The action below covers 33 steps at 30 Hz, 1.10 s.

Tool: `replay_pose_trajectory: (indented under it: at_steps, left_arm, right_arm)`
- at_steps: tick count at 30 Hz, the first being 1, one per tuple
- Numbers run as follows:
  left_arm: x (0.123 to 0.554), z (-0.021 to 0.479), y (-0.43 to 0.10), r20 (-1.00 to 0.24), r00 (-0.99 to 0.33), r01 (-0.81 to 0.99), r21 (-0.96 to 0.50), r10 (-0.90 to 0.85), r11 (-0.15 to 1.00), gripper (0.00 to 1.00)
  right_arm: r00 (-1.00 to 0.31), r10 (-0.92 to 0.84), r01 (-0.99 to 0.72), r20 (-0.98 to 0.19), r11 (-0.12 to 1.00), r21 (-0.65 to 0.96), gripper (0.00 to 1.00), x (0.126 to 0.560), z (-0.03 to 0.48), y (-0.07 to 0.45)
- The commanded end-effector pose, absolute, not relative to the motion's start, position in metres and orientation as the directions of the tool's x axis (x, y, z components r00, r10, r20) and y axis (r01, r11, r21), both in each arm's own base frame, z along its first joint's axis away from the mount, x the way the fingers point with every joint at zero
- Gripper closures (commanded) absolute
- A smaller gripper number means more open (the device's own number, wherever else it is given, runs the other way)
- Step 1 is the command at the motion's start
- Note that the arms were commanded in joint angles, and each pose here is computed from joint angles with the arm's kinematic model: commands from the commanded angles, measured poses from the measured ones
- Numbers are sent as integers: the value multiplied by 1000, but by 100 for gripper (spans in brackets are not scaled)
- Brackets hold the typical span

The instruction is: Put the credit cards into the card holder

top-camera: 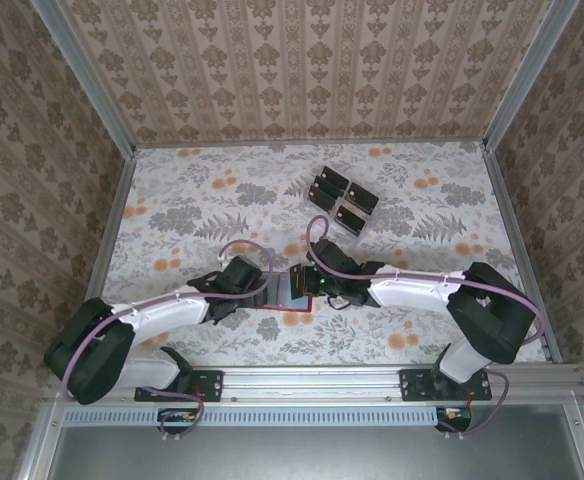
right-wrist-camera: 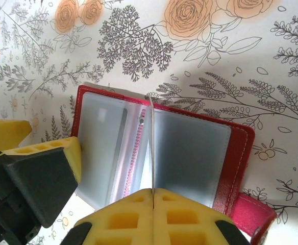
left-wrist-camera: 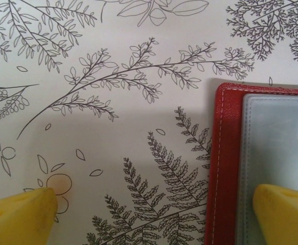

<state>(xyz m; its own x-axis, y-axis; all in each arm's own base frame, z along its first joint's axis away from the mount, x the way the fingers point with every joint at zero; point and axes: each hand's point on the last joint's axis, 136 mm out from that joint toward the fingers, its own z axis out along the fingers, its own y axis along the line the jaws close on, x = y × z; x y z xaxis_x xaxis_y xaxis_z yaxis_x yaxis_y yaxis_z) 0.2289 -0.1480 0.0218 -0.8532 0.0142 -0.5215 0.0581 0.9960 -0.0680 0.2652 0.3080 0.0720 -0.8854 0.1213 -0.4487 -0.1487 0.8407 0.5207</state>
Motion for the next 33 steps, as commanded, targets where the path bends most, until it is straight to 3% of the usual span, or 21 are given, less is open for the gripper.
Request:
replay_pose_trajectory:
  at_steps: [1, 13, 33]
  left_arm:
    - [211, 7, -125, -468, -883, 21, 17, 27, 1000, 0]
    - [211, 7, -126, -469, -883, 24, 18, 29, 1000, 0]
    - [210, 3, -126, -461, -887, 26, 24, 34, 999, 0]
  right_arm:
    - [-869, 177, -164, -463, 780, 604, 100, 269, 87, 317]
    - [-841, 317, -132, -439, 667, 734, 100, 273, 86, 324]
    - [-836, 411, -53, -363, 597, 800, 100, 275, 61, 328]
